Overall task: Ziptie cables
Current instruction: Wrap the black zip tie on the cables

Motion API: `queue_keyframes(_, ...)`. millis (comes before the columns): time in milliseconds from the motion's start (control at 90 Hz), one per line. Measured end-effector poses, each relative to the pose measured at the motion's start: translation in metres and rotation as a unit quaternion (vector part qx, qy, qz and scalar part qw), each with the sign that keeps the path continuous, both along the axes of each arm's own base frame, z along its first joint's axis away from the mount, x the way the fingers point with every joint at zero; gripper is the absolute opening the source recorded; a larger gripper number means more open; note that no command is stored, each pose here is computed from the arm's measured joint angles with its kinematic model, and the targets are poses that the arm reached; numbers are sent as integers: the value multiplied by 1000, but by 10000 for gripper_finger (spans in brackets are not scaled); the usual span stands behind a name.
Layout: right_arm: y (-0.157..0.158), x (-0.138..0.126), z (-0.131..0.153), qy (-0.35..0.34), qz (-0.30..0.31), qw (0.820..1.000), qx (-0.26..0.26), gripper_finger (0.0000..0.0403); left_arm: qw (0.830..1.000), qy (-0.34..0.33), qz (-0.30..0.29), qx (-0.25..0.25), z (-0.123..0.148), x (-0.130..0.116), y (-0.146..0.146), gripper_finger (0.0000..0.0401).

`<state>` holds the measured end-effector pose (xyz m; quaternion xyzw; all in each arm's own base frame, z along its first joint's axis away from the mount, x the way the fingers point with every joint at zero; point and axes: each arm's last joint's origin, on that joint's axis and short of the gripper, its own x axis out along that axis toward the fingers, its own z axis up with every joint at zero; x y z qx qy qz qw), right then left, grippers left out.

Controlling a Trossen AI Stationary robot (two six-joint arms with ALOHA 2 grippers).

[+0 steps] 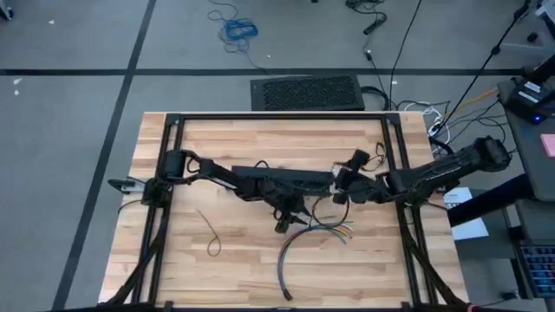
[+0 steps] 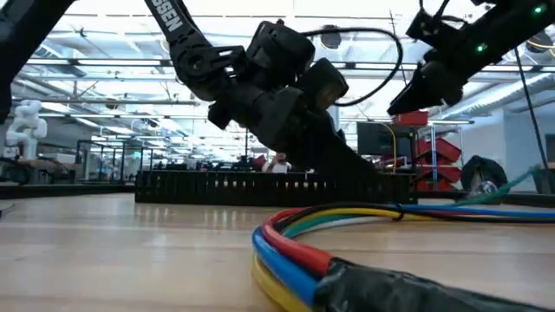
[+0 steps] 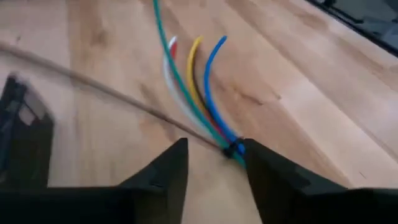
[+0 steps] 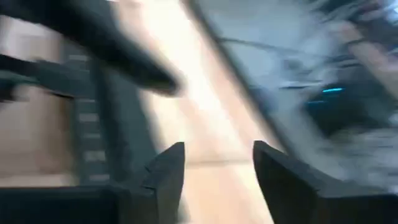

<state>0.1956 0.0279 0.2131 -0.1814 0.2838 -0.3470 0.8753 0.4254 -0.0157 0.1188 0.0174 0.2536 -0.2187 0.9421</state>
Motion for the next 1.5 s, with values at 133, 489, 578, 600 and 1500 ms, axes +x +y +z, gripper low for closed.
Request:
queue_keyframes(133, 10, -9, 11, -36, -34, 997, -67, 198, 999, 33, 20, -15, 7, -4, 1, 174)
queue_keyframes(489, 35, -13, 23, -60, 210, 969, 119, 175, 997, 19, 67, 26, 86, -33, -28, 175)
queue_keyframes(578, 42, -3, 18, -46, 289, 939, 179, 156, 995, 3, 90, 32, 112, -46, -40, 175)
queue_keyframes(600, 43, 0, 16, -40, 302, 934, 186, 151, 995, 3, 97, 33, 118, -49, -43, 175)
queue_keyframes(1500, 41, 122, -95, 169, 492, 789, 328, 92, 857, 186, 480, -28, 92, -175, -173, 175)
